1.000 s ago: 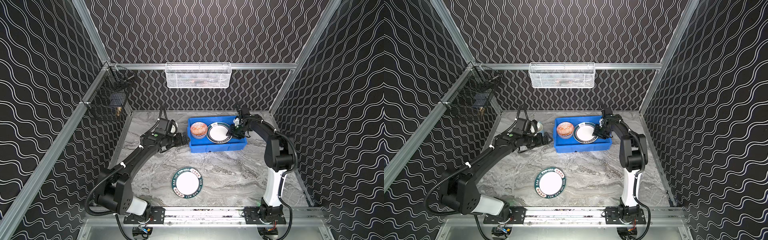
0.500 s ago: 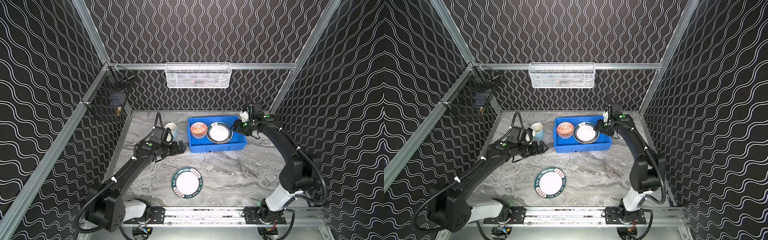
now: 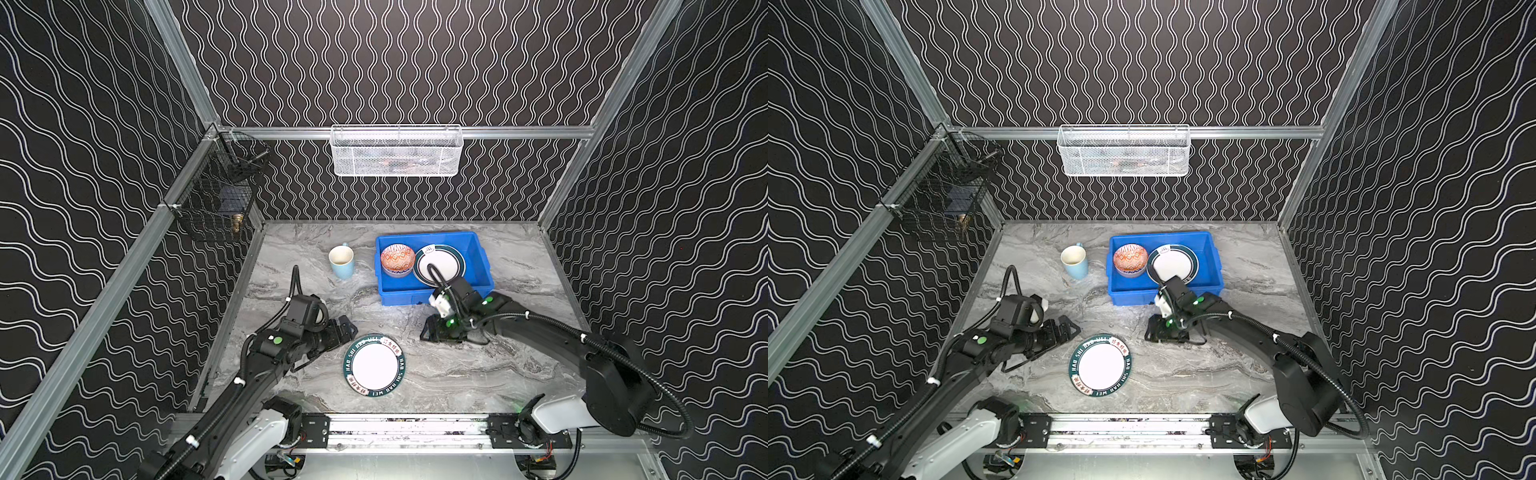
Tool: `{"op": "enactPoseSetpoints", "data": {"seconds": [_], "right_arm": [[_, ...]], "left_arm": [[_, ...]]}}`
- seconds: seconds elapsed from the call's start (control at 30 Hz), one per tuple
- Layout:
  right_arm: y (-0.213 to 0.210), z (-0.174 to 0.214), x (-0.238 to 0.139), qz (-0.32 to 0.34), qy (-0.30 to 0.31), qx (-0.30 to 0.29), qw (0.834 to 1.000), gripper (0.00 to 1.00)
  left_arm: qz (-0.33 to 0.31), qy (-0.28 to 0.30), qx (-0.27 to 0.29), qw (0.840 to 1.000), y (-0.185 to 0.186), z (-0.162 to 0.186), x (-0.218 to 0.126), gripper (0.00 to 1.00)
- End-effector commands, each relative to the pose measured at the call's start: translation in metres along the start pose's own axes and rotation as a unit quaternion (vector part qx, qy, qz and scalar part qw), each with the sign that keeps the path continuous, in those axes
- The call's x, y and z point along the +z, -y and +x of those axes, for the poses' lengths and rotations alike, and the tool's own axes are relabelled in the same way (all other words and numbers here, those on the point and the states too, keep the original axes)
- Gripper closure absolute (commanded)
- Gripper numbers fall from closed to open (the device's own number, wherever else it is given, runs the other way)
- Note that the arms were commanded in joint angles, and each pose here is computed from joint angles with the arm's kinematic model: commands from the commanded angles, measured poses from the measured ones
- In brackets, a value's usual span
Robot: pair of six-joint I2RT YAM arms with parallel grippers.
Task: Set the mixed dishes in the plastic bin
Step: 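Move the right gripper back to the 'HAO SHI HAO WEI' plate rim, then close the right gripper on the plate rim and tilt it up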
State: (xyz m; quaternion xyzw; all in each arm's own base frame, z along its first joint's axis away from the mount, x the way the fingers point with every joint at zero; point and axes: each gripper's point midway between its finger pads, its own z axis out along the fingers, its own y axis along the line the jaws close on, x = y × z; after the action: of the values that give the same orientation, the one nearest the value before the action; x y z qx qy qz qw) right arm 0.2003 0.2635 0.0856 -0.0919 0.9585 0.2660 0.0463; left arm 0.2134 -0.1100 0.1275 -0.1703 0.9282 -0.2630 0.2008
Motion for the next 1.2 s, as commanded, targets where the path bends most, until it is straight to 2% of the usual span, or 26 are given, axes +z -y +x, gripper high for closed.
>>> {"op": "enactPoseSetpoints", "data": {"seconds": [0.0,0.2,0.4,0.77,0.93,1.17], "right_arm": [[-0.025,-0.002,0.019,-0.038,0.016,0.001,0.999,0.46],[-0.037,0.014,0.053,-0.053,-0.009,-0.013,0.998,0.48],[-0.035,0.019,0.068,-0.062,-0.019,-0.011,0.998,0.51],[-0.026,0.025,0.088,-0.066,-0.033,0.004,0.997,0.60],[-0.017,0.030,0.096,-0.052,-0.047,0.004,0.998,0.69],[-0.005,0.031,0.096,-0.032,-0.049,0.009,0.998,0.93]], "left_arm": [[-0.022,0.002,-0.013,1.000,-0.006,0.002,-0.011,0.01],[-0.031,0.017,-0.007,0.999,-0.004,0.001,-0.033,0.01],[-0.037,0.030,-0.006,0.999,-0.006,0.005,-0.052,0.01],[-0.049,0.034,-0.004,0.998,-0.010,0.006,-0.061,0.01],[-0.043,0.035,-0.001,0.998,-0.006,0.002,-0.056,0.02],[-0.040,0.032,0.007,0.999,0.001,-0.008,-0.045,0.01]]}}
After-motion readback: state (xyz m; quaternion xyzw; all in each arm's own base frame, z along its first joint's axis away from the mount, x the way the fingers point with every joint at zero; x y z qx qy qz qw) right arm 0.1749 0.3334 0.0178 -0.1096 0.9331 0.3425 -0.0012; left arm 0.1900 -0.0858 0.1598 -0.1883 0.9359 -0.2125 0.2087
